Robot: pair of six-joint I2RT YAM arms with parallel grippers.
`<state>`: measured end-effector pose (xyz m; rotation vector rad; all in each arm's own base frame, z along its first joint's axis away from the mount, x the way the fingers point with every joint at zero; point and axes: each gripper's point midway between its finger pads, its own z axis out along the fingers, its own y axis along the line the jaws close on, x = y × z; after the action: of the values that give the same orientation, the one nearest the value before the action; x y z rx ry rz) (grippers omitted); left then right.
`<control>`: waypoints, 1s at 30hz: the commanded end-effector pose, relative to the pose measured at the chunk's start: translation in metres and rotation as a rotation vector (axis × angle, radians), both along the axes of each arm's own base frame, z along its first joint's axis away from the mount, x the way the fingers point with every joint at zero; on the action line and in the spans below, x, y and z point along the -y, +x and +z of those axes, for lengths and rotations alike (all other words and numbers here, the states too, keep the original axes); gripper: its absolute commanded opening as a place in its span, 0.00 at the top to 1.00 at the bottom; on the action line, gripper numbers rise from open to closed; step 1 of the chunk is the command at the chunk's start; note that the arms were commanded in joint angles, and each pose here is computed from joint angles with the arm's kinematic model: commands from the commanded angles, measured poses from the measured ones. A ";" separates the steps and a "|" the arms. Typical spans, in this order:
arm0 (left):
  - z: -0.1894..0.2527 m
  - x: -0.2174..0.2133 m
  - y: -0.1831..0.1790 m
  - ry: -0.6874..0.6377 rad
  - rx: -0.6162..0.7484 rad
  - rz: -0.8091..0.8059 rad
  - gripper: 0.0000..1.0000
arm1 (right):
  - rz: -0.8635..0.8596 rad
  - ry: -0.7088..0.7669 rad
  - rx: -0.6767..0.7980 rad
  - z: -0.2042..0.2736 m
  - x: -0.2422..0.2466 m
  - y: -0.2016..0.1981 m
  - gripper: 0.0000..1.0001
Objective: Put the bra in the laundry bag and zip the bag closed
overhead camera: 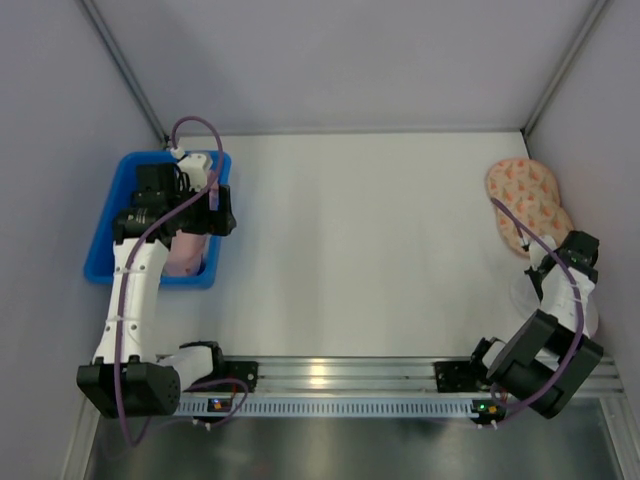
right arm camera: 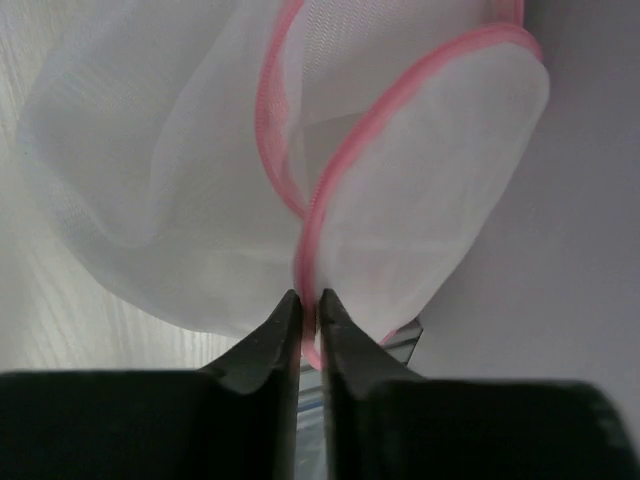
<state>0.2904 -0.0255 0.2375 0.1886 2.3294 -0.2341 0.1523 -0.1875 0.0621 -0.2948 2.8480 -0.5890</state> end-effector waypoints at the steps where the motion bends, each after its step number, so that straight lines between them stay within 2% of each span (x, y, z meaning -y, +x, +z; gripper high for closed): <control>1: 0.006 -0.001 0.001 0.006 0.016 -0.005 0.02 | -0.012 -0.043 0.041 0.009 0.011 0.006 0.97; 2: 0.007 0.000 0.001 0.010 0.021 -0.010 0.01 | -0.013 -0.044 0.057 0.015 0.011 0.009 1.00; 6: 0.007 -0.001 0.001 0.011 0.022 -0.011 0.01 | 0.022 0.040 0.092 0.036 -0.009 0.011 1.00; 10: 0.008 0.002 0.002 0.001 0.022 -0.026 0.01 | 0.116 0.207 0.103 0.047 -0.053 0.010 1.00; 15: 0.009 0.003 0.006 -0.002 0.020 -0.032 0.01 | 0.215 0.302 0.114 0.052 -0.097 0.027 1.00; 19: 0.010 0.002 0.006 0.007 0.025 -0.035 0.01 | 0.276 0.396 0.139 0.056 -0.143 0.055 1.00; 20: 0.011 0.002 0.006 0.013 0.031 -0.041 0.01 | 0.335 0.416 0.135 0.057 -0.159 0.063 1.00; 23: 0.014 0.002 0.005 0.015 0.043 -0.051 0.02 | 0.392 0.423 0.150 0.066 -0.182 0.087 1.00; 30: 0.018 0.006 0.010 0.001 0.047 -0.073 0.01 | 0.513 0.701 0.148 0.098 -0.274 0.135 1.00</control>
<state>0.2953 -0.0270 0.2348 0.2388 2.3362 -0.2418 0.2685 0.0390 0.1368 -0.7827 2.5736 0.2342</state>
